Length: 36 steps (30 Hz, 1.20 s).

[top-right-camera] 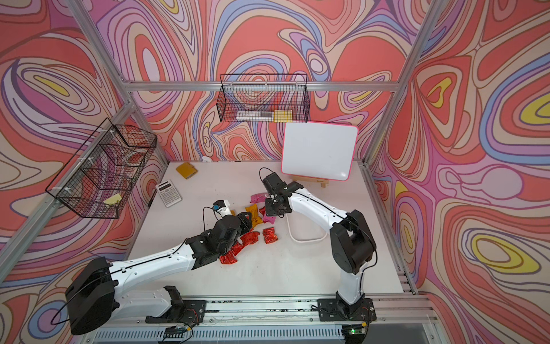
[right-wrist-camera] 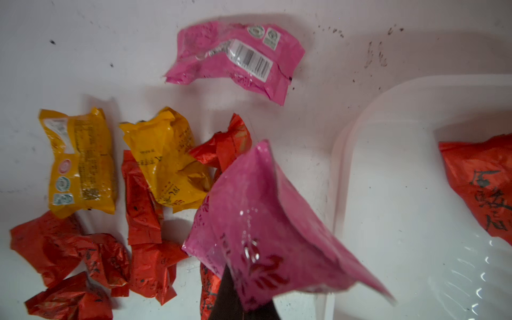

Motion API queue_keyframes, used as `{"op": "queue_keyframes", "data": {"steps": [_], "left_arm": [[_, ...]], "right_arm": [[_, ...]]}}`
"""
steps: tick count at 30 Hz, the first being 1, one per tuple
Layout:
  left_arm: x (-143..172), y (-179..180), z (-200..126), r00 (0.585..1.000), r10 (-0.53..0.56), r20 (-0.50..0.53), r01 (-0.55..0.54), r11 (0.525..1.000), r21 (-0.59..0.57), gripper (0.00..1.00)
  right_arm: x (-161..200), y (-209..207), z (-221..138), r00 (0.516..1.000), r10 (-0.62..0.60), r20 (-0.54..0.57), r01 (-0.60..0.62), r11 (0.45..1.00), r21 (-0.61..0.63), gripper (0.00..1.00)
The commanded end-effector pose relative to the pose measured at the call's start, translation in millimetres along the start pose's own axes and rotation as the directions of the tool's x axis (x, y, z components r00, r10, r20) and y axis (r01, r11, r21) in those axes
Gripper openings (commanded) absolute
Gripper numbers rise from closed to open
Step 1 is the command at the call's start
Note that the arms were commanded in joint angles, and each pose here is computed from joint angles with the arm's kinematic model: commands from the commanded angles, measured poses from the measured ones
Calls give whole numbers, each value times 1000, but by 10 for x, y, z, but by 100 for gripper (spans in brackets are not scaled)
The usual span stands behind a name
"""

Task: Take the tea bags out of the storage box
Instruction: Place the tea bag at the center of the board, then pick up the tea bag from the storage box.

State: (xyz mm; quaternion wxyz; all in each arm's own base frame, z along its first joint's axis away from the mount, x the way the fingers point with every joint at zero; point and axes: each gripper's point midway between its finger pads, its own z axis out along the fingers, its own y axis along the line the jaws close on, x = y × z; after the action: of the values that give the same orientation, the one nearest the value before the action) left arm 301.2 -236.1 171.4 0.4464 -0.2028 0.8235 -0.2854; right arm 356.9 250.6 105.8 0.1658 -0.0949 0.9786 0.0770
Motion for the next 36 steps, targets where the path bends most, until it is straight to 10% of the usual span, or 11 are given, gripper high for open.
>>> {"op": "queue_keyframes", "data": {"steps": [1,13,23,30,36], "left_arm": [[23,87,20,1000,-1,1,1,1000,-25,48],[148,-69,90,998,17,-65,-15,999,28,48],[331,-447,228,984,85,-159,-61,986,152,49],[634,-756,379,951,131,-281,-57,965,258,51],[989,-1008,529,905,179,-385,-38,937,347,54]], "right_arm": [[107,-96,78,997,-52,-64,56,996,75,0],[-71,-5,-68,998,-54,30,52,998,35,41],[-229,-649,-609,936,184,300,-244,953,177,49],[-14,-1200,-312,861,419,289,-479,859,183,49],[-81,-1365,-136,892,367,266,-427,877,222,49]]}}
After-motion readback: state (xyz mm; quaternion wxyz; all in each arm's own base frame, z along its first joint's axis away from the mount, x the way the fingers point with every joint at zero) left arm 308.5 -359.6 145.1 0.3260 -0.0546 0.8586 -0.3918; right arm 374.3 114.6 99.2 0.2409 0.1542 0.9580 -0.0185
